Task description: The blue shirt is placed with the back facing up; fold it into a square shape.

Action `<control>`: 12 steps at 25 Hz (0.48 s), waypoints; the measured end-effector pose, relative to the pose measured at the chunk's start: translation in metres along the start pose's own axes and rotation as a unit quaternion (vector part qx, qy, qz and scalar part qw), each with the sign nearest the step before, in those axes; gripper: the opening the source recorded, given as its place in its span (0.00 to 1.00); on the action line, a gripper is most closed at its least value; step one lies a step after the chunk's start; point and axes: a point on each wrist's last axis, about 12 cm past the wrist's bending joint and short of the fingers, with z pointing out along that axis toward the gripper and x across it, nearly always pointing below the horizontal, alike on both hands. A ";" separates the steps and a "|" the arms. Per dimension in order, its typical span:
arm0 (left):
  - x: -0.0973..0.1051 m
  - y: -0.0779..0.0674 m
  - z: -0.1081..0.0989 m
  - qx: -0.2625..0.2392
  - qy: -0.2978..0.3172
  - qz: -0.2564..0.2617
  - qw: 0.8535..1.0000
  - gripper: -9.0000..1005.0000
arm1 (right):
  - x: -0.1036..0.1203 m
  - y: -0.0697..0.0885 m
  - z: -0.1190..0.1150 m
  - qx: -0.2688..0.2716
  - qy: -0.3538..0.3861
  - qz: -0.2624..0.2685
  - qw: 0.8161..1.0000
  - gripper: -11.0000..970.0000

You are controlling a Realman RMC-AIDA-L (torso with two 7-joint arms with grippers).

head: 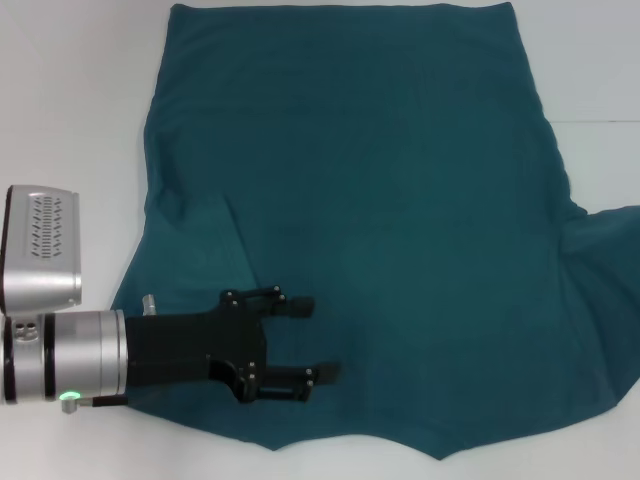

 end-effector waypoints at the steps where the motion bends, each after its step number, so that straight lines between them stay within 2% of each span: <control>1: 0.000 0.000 0.000 0.000 -0.001 -0.001 1.000 0.85 | -0.002 0.001 0.001 -0.001 0.000 -0.003 1.000 0.02; 12: -0.002 0.002 0.002 -0.002 -0.001 -0.001 1.000 0.85 | -0.008 0.013 0.009 -0.021 0.015 -0.037 0.999 0.02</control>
